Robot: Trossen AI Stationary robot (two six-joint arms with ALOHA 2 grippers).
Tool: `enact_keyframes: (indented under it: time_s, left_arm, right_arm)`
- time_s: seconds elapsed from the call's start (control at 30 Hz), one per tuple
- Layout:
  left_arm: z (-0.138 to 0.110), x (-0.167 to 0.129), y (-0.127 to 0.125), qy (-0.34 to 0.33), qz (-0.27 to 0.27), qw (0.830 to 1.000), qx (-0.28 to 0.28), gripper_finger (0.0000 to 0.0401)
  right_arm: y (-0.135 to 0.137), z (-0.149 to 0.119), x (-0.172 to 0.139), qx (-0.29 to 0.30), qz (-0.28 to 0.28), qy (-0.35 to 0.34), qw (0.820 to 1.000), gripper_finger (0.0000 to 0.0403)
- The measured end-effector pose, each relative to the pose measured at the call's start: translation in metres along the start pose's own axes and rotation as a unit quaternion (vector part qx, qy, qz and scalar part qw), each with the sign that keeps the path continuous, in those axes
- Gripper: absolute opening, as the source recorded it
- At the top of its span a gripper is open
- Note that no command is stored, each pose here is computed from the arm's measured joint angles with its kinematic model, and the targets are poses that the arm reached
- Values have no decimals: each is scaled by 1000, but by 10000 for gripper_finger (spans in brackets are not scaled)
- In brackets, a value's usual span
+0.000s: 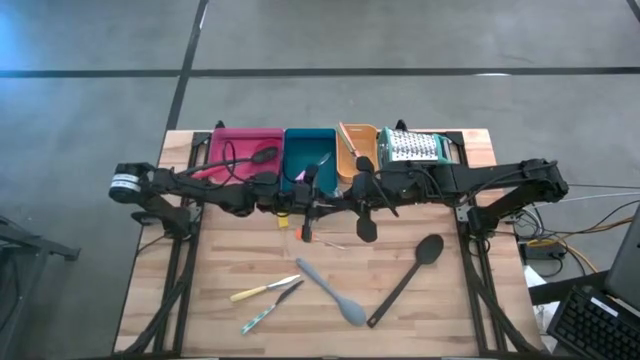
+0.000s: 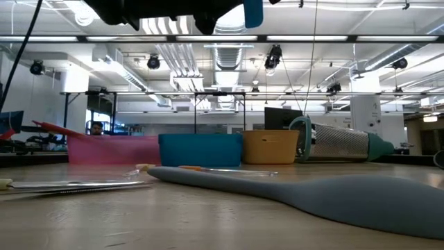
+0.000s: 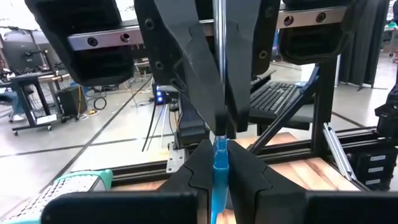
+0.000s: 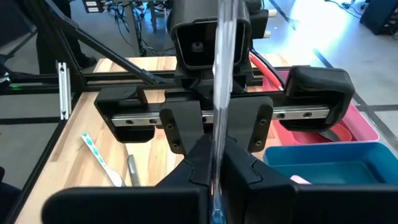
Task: Pick & Place Kitchen Items
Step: Put the blue spatula into the blue bin
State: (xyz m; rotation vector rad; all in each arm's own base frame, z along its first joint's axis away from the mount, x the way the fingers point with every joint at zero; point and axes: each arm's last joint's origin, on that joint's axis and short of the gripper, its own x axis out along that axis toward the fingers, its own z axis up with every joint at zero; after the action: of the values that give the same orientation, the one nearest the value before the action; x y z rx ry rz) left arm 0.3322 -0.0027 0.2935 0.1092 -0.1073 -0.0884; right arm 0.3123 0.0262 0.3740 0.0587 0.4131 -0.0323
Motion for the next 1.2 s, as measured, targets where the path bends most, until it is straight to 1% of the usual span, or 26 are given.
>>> enact_keyframes:
  time_s: [0.07,0.1,0.2,0.27,0.33,0.43,0.5,0.53,0.67,0.77,0.87,1.0,1.1,1.2]
  left_arm:
    - [-1,0,0,8,1,1000,-2,35]
    - [-1,-1,0,17,2,1000,-1,47]
    - [-4,-9,1,75,22,997,14,102]
    - [-3,-18,3,123,59,990,29,137]
    - [3,-29,6,160,106,980,50,164]
    - [10,-47,10,211,174,960,67,188]
    - [17,-60,11,230,207,948,68,195]
    - [21,-65,12,230,217,946,66,196]
    - [35,-81,12,224,227,946,61,196]
    - [40,-92,11,218,229,947,59,196]
    - [44,-101,11,209,230,949,58,197]
    - [46,-109,10,203,231,950,57,197]
    - [49,-113,10,197,232,951,56,197]
    - [50,-114,10,197,232,951,56,197]
  right_arm:
    - [0,0,0,0,-1,2,1000,10]
    - [-2,-1,1,1,-3,5,1000,10]
    - [-8,0,-1,7,-14,15,1000,9]
    - [-15,0,-3,14,-26,25,999,9]
    - [-24,-2,-3,19,-46,39,998,9]
    - [-44,-4,-2,31,-83,55,995,9]
    - [-62,-6,-1,48,-109,63,991,9]
    - [-72,-8,1,58,-123,66,988,9]
    - [-119,-19,11,106,-181,90,974,9]
    - [-156,-31,19,138,-208,113,962,8]
    - [-190,-47,27,170,-219,140,951,8]
    - [-227,-62,34,206,-210,159,942,8]
    - [-247,-71,40,215,-205,173,939,8]
    - [-259,-76,46,221,-209,181,935,8]
